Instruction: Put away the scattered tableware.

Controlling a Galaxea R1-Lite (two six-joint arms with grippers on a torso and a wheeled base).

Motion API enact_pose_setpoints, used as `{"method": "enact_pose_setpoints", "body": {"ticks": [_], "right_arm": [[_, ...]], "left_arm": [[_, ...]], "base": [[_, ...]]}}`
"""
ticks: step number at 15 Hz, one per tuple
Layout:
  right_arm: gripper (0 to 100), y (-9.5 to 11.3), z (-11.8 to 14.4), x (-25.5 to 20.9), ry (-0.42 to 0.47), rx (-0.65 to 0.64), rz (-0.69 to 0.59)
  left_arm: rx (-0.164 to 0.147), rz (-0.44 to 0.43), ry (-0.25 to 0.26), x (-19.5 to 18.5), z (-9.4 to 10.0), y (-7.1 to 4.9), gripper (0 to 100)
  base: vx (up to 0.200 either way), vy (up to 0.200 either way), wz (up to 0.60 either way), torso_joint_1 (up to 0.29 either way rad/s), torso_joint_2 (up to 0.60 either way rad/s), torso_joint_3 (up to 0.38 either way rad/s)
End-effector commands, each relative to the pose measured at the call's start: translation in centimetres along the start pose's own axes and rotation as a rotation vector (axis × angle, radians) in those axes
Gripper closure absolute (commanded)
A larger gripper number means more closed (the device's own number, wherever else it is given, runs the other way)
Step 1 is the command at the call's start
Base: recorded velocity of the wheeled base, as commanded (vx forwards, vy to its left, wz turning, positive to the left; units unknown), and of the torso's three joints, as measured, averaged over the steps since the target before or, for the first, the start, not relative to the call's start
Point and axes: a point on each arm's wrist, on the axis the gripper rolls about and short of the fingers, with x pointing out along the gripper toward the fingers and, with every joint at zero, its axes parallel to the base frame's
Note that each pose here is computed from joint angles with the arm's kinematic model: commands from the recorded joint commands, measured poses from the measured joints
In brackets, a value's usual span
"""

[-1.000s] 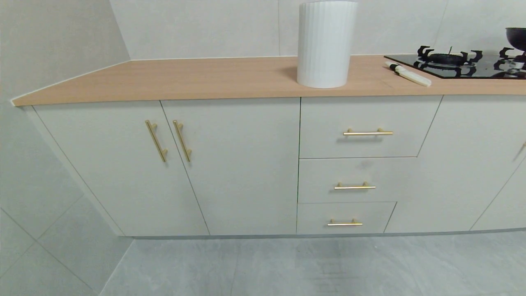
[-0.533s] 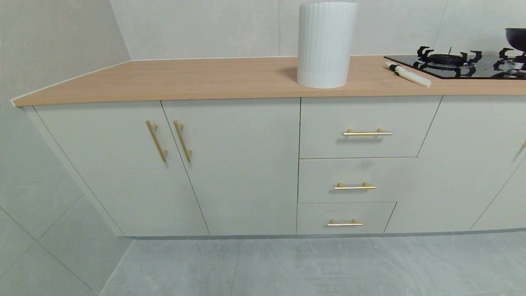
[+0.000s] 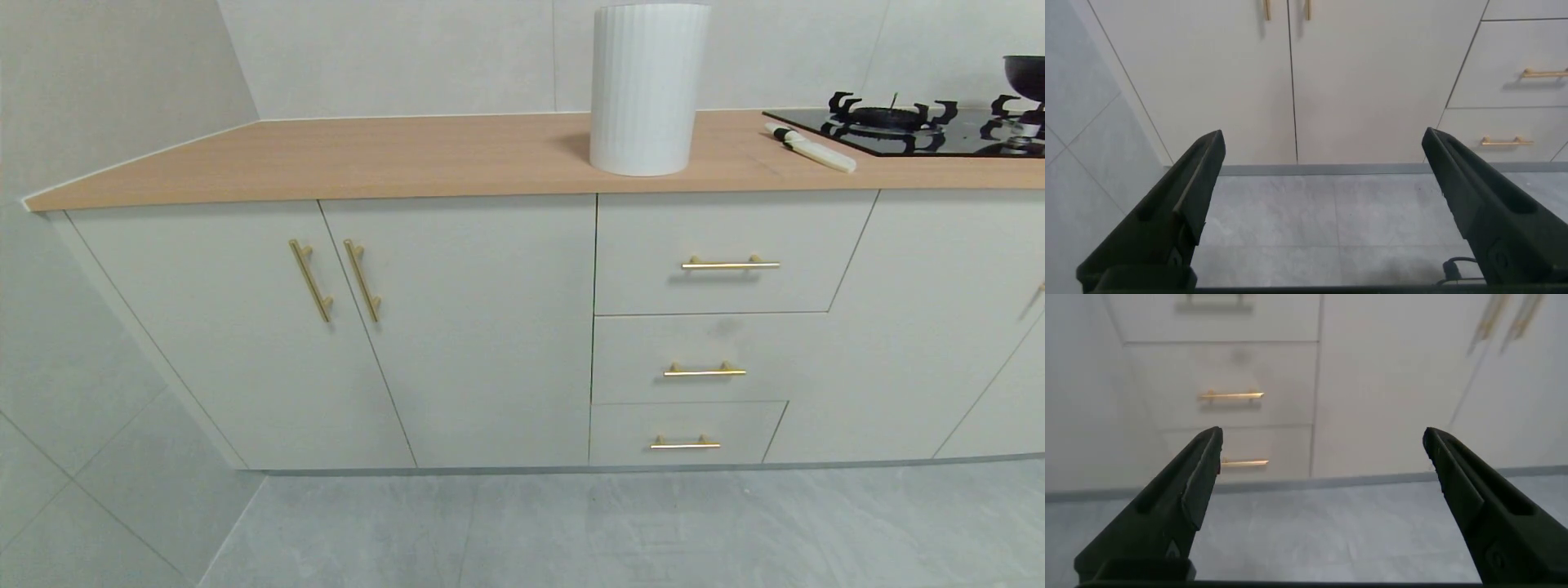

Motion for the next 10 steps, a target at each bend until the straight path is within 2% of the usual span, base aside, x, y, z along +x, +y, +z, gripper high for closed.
{"method": "enact_pose_setpoints", "body": {"ticks": [1,2,3,10], "right_arm": [[0,0.08,-0.32,0.05,0.016,0.003,0.028],[0,0.11,-0.42,0.05,0.025,0.009,0.039],[0,0.16,-0.90,0.00,0.081,0.005,0.058],[0,0.21,-0.78,0.02,0.062,0.017,0.081]], "left_arm": [[0.000,0.000,0.000,0.00,0.00,0.00,0],[0.000,0.000,0.000,0.00,0.00,0.00,0],[0.000,0.000,0.000,0.00,0.00,0.00,0],[0.003,0.000,0.001,0.00,-0.01,0.00,0]], "base": [[0.000,0.000,0.00,0.000,0.00,0.000],[0.000,0.000,0.00,0.000,0.00,0.000],[0.000,0.000,0.00,0.000,0.00,0.000],[0.000,0.000,0.00,0.000,0.00,0.000]]}}
